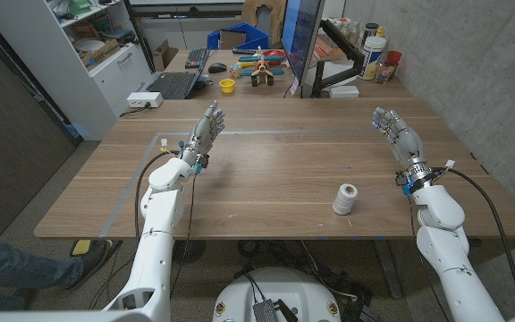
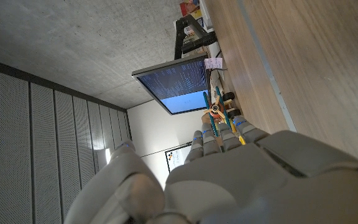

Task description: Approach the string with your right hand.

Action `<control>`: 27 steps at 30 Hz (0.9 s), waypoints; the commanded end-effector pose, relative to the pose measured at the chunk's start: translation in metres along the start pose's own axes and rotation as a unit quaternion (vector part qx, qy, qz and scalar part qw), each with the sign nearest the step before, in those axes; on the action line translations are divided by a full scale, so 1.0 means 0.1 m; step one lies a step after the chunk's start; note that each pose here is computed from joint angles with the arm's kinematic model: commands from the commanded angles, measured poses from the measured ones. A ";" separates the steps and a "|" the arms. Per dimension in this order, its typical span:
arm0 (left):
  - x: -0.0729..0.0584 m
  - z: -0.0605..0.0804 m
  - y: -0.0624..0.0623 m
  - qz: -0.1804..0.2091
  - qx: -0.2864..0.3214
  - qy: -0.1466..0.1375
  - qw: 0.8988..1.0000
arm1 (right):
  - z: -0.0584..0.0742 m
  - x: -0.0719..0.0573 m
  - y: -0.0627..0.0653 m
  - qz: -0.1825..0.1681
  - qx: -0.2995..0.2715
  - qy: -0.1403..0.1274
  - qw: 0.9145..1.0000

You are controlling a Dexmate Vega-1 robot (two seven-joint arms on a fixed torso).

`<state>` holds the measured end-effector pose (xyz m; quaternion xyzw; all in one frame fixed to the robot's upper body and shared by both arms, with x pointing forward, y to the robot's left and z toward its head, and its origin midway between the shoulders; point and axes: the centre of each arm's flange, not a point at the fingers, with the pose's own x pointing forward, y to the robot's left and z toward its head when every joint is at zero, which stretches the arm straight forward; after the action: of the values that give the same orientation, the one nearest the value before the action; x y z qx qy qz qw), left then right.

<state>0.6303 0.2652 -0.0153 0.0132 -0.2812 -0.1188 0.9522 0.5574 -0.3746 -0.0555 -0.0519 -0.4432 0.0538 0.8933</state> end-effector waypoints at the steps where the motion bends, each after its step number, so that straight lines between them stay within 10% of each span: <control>1: -0.02 0.05 -0.03 -0.001 0.008 0.000 1.000 | 0.03 -0.07 -0.03 0.001 -0.004 -0.003 1.000; 27: -0.02 0.04 -0.05 -0.002 0.014 0.006 1.000 | 0.08 -0.22 0.02 0.011 -0.008 -0.021 1.000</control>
<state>0.6243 0.2608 -0.0112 0.0259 -0.2808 -0.1163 0.9523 0.5427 -0.3785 -0.0663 -0.0583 -0.4542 0.0557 0.8872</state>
